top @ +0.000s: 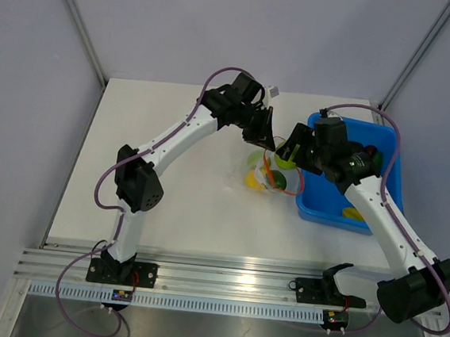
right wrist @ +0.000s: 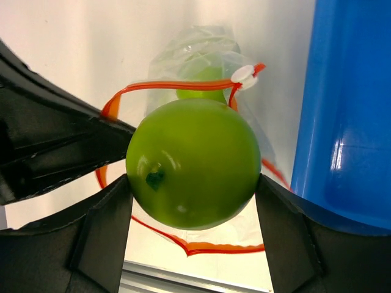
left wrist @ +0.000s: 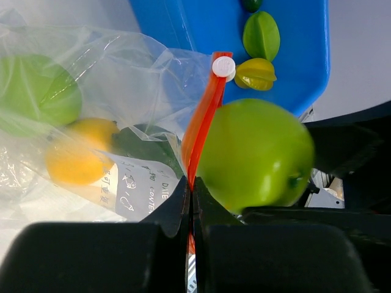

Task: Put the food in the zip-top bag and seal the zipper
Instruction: Place the fake fruit in the zipper food storage bag.

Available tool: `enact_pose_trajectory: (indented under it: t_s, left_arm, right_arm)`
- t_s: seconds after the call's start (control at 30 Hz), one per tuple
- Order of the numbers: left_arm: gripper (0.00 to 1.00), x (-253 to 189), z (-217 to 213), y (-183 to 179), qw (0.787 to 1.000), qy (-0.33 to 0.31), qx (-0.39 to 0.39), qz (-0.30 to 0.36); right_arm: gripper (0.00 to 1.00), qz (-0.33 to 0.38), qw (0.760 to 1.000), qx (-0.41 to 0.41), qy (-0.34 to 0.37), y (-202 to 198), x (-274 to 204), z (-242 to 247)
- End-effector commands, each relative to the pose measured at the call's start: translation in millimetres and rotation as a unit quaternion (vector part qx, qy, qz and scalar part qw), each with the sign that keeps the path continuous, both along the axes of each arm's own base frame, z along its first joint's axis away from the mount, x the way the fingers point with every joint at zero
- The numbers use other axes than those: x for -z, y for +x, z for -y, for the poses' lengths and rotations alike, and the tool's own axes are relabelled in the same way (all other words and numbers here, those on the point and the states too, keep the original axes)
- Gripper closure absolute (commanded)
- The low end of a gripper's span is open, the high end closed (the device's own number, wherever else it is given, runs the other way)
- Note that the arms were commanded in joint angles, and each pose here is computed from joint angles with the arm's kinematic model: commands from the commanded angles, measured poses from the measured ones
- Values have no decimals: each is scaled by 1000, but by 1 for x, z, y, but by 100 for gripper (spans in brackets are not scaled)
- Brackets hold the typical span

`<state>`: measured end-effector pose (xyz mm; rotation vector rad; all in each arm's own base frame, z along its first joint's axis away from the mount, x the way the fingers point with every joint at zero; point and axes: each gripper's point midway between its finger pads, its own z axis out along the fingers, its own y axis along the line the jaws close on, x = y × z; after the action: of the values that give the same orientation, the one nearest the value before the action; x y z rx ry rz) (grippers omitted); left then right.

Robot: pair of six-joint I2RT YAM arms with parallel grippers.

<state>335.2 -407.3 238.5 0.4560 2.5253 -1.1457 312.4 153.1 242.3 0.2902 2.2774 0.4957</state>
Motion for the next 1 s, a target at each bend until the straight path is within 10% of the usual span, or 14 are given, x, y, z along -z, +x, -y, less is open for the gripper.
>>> enact_pose_trajectory:
  t_s: [0.0, 0.23, 0.5, 0.97]
  left_arm:
    - [100, -44, 3, -3, 998, -48, 14, 33]
    - [100, -57, -1, -7, 997, -61, 14, 33]
    - [100, -72, 1, -12, 995, -95, 21, 24]
    - [100, -77, -8, -9, 994, -102, 8, 24]
  right_arm:
    - [43, 18, 999, -14, 32, 13, -3, -22]
    - [39, 3, 1000, -14, 25, 14, 18, -26]
    - [5, -10, 999, -42, 14, 8, 23, -34]
    - [21, 47, 997, 38, -51, -29, -13, 32]
